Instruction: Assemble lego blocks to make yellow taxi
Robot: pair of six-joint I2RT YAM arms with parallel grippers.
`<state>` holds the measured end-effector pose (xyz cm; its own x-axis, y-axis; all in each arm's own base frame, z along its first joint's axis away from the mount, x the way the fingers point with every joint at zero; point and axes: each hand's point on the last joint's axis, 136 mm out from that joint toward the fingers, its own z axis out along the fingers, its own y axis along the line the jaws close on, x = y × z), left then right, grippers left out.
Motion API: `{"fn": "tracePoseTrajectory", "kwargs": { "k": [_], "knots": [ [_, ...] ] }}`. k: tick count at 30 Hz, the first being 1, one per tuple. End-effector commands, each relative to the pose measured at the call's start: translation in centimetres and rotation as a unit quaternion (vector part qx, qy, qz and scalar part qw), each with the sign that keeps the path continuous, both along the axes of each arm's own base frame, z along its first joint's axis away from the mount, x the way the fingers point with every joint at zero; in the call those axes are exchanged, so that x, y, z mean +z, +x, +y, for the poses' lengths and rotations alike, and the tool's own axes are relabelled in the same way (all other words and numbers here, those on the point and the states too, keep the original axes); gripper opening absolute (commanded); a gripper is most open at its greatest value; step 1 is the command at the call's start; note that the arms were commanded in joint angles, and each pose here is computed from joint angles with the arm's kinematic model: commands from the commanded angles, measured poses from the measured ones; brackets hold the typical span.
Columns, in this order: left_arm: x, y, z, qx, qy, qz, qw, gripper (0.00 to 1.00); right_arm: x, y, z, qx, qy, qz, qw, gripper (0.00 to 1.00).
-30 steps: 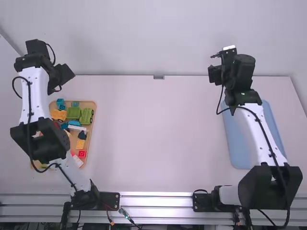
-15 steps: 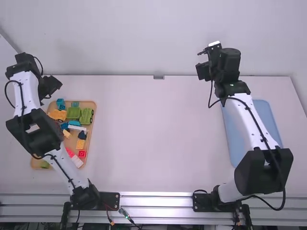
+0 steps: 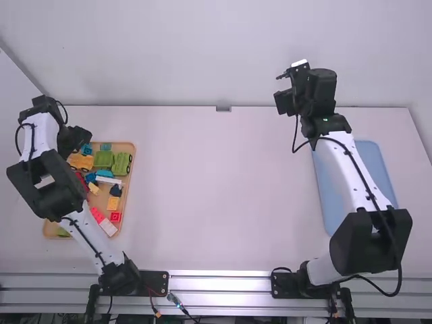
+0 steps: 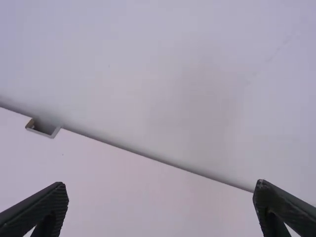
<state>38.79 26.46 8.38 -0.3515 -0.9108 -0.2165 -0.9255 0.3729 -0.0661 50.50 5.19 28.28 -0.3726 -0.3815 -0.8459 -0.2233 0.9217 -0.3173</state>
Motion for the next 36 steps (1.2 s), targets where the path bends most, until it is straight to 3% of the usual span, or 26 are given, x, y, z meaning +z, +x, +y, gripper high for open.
{"fn": "tracePoseTrajectory", "kwargs": {
  "k": [1, 25, 36],
  "knots": [
    [-2.1, -0.8, -0.5, 0.034, -0.018, 0.007, 0.999, 0.99, 1.2, 0.4, -0.1, -0.002, 0.002, -0.010, 1.000, 0.99],
    [-6.7, -0.2, -0.2, 0.036, 0.005, -0.023, 0.999, 0.95, 0.2, -0.1, -0.1, -0.002, -0.001, 0.012, 1.000, 0.99],
    [-7.5, 0.2, 0.0, 0.036, 0.012, -0.038, 0.999, 0.87, 0.1, -0.1, -0.1, -0.002, -0.001, 0.013, 1.000, 0.99]
  ]
}}
